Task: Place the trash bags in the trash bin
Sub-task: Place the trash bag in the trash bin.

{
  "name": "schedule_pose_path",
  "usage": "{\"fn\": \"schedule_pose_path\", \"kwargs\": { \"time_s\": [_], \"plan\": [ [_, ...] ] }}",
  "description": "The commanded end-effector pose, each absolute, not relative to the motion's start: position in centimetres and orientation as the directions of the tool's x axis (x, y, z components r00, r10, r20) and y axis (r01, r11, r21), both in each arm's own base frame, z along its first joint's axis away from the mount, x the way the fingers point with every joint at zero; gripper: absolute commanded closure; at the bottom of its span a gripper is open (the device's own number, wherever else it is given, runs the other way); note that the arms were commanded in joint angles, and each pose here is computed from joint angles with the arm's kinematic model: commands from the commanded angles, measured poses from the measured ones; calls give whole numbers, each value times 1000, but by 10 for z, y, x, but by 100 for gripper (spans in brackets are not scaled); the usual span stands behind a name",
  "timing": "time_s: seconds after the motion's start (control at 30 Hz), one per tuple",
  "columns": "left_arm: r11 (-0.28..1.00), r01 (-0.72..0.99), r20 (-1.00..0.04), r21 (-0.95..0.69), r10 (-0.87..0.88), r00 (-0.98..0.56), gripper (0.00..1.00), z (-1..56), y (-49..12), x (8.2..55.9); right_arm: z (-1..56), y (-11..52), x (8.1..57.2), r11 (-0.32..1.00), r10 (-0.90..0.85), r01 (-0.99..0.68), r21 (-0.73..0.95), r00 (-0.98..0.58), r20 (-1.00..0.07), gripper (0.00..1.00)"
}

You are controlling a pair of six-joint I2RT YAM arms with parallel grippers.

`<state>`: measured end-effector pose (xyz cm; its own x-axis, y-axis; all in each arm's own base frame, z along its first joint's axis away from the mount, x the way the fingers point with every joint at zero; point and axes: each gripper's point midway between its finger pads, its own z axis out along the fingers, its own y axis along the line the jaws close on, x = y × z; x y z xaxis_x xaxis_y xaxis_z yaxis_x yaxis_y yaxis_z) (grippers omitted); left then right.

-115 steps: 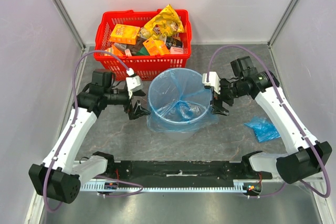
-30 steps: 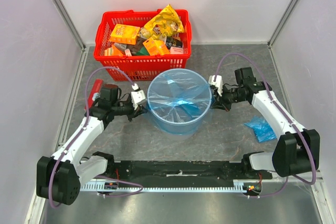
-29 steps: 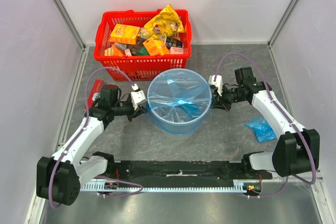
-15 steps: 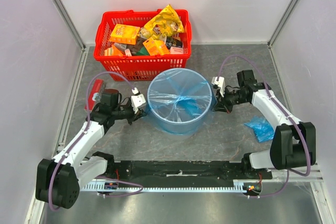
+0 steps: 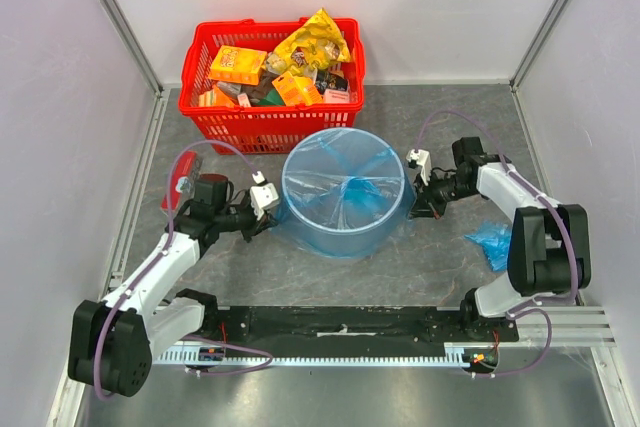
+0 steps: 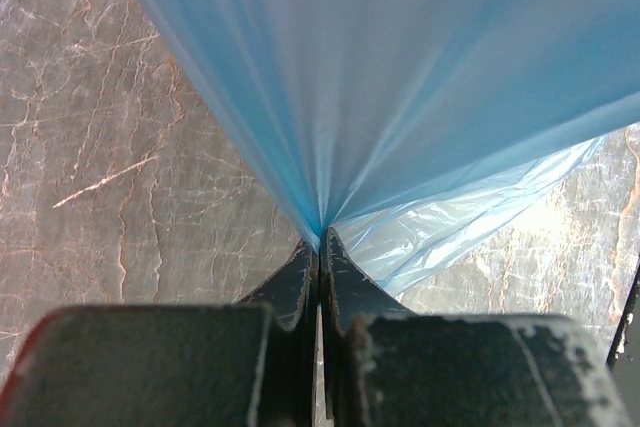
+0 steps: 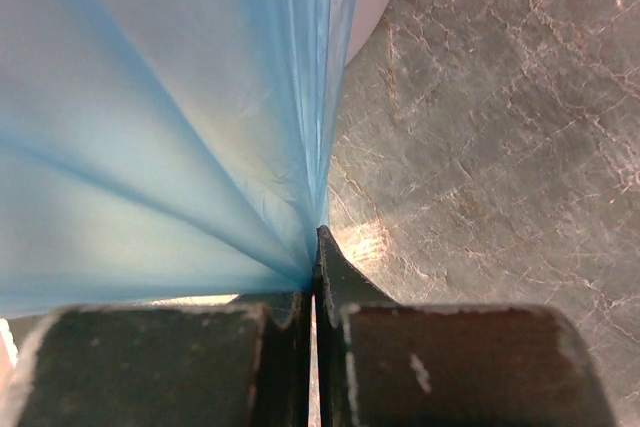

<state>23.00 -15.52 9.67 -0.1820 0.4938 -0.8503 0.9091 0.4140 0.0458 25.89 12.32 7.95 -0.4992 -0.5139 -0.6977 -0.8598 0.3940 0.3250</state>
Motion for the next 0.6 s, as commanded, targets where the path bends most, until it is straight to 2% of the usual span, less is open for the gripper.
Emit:
{"fn": "schedule_pose_path", "kwargs": {
  "time_s": [0.0,0.57],
  "plan": [
    [436,898,-824,65,531,-198,98,84,-146,230,67,112,266,435,-535,-844,314,-523,-664,100],
    [411,907,-721,92,656,-224,98,53,-136,221,56,109,263,461,-537,-817,346,-567,-624,100]
  ]
}}
